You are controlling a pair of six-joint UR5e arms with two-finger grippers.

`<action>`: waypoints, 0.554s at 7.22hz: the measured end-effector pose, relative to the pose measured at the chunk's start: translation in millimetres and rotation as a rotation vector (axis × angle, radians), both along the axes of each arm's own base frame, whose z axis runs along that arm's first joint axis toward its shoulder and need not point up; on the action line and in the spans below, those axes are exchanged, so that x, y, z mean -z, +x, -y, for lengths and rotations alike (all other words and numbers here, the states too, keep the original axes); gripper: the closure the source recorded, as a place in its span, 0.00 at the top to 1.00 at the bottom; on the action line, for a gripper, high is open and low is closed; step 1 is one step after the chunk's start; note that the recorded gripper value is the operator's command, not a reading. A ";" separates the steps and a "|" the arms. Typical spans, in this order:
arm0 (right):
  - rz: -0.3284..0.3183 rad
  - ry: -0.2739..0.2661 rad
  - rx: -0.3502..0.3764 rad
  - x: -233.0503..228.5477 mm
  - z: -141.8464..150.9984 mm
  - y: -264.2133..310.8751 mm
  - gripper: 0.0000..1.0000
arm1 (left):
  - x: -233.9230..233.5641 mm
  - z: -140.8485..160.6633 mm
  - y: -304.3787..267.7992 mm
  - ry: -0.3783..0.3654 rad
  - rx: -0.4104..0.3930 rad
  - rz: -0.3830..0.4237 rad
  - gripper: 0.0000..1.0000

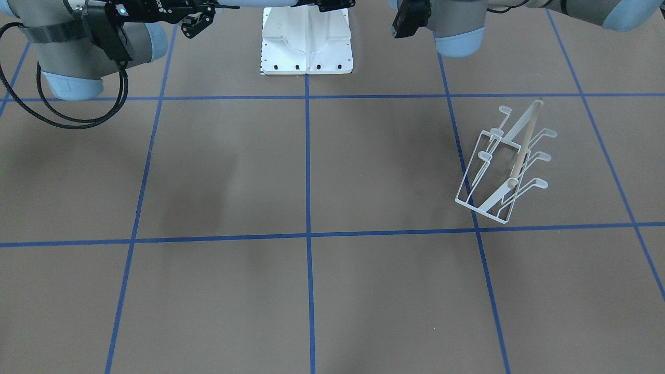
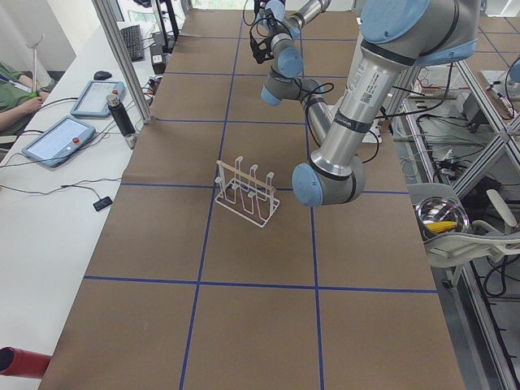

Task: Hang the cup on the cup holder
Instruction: 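Close the left gripper on the cup's closed end beside the right gripper, then open the right gripper and pull it back while the left gripper holds the cup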

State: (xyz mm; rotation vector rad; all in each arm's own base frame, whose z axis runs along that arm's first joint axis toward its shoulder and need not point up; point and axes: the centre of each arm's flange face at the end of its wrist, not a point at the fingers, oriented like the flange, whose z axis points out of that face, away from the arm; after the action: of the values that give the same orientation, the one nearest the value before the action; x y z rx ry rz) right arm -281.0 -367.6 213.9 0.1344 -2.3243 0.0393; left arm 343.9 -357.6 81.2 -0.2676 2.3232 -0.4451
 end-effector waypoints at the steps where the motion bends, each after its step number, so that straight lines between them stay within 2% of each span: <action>1: 0.000 -0.001 0.000 -0.3 0.3 -0.2 0.00 | 0.4 -0.1 -0.2 0.000 0.000 -0.001 0.57; 2: 0.000 -0.001 0.000 -0.2 0.4 -0.3 0.61 | 1.0 -0.2 -0.3 0.000 -0.001 -0.002 0.30; 3: 0.000 -0.002 0.000 -0.2 0.7 -0.3 1.00 | 1.3 -0.3 -0.5 -0.002 -0.002 -0.003 0.05; 4: -0.001 -0.004 0.003 -0.2 0.6 -0.8 1.00 | 2.5 -0.7 -1.0 -0.003 -0.005 -0.006 0.00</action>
State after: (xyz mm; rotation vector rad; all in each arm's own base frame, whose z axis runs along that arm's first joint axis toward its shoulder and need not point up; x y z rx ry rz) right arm -281.8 -368.1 214.0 0.1286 -2.3229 0.0427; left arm 342.9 -356.9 78.7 -0.2767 2.3279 -0.4457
